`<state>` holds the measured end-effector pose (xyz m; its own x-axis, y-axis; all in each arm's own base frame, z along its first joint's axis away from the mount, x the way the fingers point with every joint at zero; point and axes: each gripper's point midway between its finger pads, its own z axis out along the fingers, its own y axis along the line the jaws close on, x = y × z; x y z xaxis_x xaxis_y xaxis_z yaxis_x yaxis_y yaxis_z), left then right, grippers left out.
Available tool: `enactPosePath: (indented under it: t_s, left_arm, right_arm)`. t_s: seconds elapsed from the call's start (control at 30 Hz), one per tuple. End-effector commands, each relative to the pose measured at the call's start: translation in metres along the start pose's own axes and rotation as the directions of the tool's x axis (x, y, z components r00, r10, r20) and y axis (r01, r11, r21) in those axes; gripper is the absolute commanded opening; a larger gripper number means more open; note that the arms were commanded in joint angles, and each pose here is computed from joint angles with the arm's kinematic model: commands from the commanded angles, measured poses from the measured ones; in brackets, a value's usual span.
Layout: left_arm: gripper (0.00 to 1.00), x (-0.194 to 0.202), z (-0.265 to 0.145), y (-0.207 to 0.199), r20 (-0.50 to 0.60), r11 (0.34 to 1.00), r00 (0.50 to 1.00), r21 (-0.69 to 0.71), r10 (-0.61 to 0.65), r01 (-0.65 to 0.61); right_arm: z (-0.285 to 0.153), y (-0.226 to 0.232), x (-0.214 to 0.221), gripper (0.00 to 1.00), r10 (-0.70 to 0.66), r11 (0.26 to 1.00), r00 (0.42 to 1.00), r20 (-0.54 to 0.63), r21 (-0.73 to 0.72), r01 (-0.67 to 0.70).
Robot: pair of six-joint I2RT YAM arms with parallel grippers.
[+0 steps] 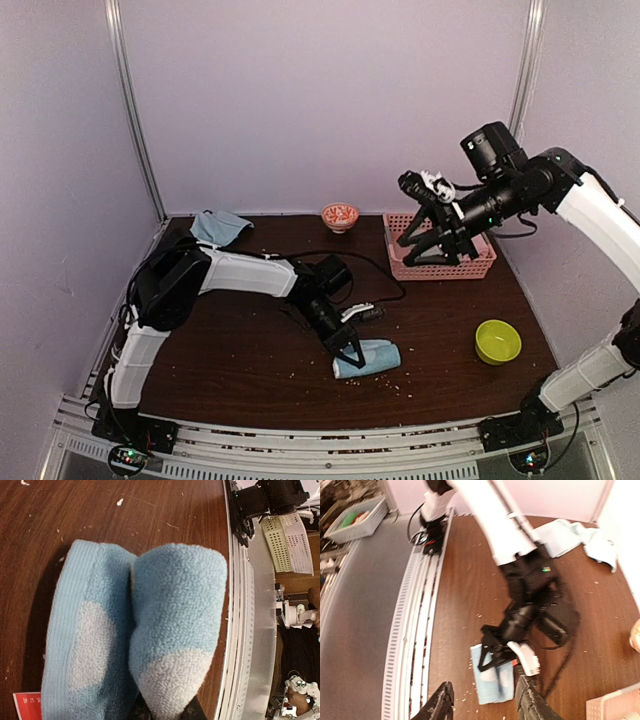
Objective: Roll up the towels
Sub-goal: Roll the towel at the center of the board.
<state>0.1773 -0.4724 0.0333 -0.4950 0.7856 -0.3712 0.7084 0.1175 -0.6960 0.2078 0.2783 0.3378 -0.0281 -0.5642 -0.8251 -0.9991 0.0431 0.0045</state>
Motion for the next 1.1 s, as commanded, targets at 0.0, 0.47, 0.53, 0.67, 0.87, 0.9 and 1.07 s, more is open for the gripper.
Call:
enactPosePath:
  t_s: [0.0, 0.47, 0.53, 0.67, 0.87, 0.9, 1.07]
  left_arm:
    - [0.00, 0.048, 0.024, 0.026, -0.141, 0.982, 0.971, -0.022, -0.191, 0.190]
    - [0.00, 0.063, 0.032, 0.029, -0.170, 0.961, 0.951, 0.049, -0.260, 0.271]
    - [0.00, 0.062, 0.031, 0.029, -0.168, 0.961, 0.951, 0.050, -0.259, 0.270]
    - [0.00, 0.065, 0.033, 0.032, -0.173, 0.959, 0.948, 0.050, -0.268, 0.280]
    - [0.00, 0.066, 0.035, 0.037, -0.175, 0.959, 0.947, 0.041, -0.269, 0.280]
    - [0.00, 0.067, 0.034, 0.038, -0.176, 0.959, 0.947, 0.038, -0.270, 0.280]
    - [0.20, 0.060, 0.019, 0.044, -0.151, 0.971, 0.960, -0.033, -0.237, 0.235]
  right_arm:
    - [0.042, 0.037, 0.049, 0.41, -0.105, 0.991, 0.975, -0.195, -0.097, 0.087]
    - [0.155, 0.033, 0.181, 0.44, -0.252, 0.920, 0.777, -0.577, 0.105, 0.377]
    - [0.162, 0.028, 0.191, 0.48, -0.247, 0.909, 0.763, -0.598, 0.129, 0.395]
    - [0.174, 0.030, 0.202, 0.52, -0.254, 0.910, 0.760, -0.599, 0.118, 0.398]
    - [0.193, 0.033, 0.232, 0.53, -0.276, 0.903, 0.722, -0.634, 0.087, 0.422]
    - [0.195, 0.034, 0.239, 0.53, -0.280, 0.903, 0.713, -0.643, 0.076, 0.423]
    - [0.206, 0.041, 0.272, 0.37, -0.287, 0.919, 0.657, -0.697, -0.008, 0.393]
